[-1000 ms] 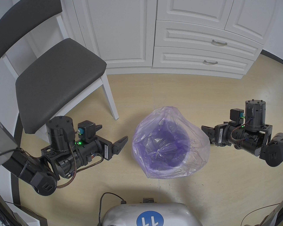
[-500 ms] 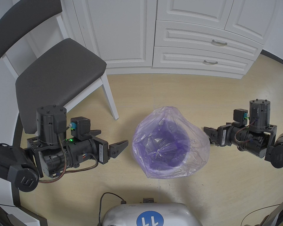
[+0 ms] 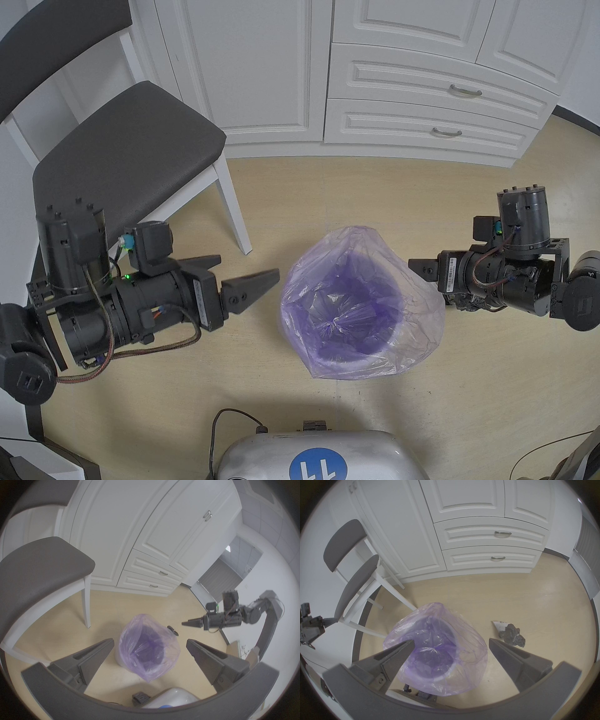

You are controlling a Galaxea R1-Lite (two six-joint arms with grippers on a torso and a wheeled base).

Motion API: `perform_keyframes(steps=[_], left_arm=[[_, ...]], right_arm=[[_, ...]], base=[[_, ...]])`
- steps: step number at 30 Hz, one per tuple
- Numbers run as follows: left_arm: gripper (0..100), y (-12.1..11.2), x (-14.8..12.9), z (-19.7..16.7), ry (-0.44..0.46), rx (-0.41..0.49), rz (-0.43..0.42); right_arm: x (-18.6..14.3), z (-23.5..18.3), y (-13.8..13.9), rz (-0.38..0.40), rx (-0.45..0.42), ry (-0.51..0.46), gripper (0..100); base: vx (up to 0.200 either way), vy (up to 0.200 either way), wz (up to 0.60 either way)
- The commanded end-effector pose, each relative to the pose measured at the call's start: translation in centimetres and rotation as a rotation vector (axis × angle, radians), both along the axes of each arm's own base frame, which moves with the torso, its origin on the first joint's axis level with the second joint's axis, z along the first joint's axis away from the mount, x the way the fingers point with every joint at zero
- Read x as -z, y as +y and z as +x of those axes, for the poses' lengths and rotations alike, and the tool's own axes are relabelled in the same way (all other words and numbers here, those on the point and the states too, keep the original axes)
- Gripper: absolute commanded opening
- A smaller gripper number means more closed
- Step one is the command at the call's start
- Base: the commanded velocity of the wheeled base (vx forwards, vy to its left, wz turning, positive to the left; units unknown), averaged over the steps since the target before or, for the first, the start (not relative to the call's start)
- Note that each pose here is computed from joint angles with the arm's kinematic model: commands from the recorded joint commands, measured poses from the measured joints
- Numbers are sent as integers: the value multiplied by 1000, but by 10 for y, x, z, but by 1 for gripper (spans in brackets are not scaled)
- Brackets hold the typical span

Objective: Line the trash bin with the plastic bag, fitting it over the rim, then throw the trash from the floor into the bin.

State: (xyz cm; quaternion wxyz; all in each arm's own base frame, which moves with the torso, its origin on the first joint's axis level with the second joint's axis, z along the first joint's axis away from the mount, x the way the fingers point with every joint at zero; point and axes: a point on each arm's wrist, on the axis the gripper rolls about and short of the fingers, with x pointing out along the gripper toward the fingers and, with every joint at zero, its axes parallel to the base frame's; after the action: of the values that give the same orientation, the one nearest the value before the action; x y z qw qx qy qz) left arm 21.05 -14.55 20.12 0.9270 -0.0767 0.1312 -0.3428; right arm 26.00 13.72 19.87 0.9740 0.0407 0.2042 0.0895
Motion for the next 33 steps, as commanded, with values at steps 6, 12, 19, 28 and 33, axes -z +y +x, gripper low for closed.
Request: perform_keyframes(steps=[6,12,19,28,33], left_arm=[[100,-46,-30,48,-37,-63,-52],[100,-63,14,75,29,-131,-15],[100,-71,43,96,81,-152,-37],[100,-79,96,117,134,-161,95],[100,-78,107,129,137,-177,98]], right_arm=[[4,9,-6,21,33,-21,100],[23,30,-3,21,54,-12,100],[49,51,-5,4,81,-6,100],[76,72,-17,-44,125,51,100],[82,78,-17,-48,132,62,100]], base=[[0,0,0],[0,0,0],[0,0,0],[0,0,0],[0,0,0]])
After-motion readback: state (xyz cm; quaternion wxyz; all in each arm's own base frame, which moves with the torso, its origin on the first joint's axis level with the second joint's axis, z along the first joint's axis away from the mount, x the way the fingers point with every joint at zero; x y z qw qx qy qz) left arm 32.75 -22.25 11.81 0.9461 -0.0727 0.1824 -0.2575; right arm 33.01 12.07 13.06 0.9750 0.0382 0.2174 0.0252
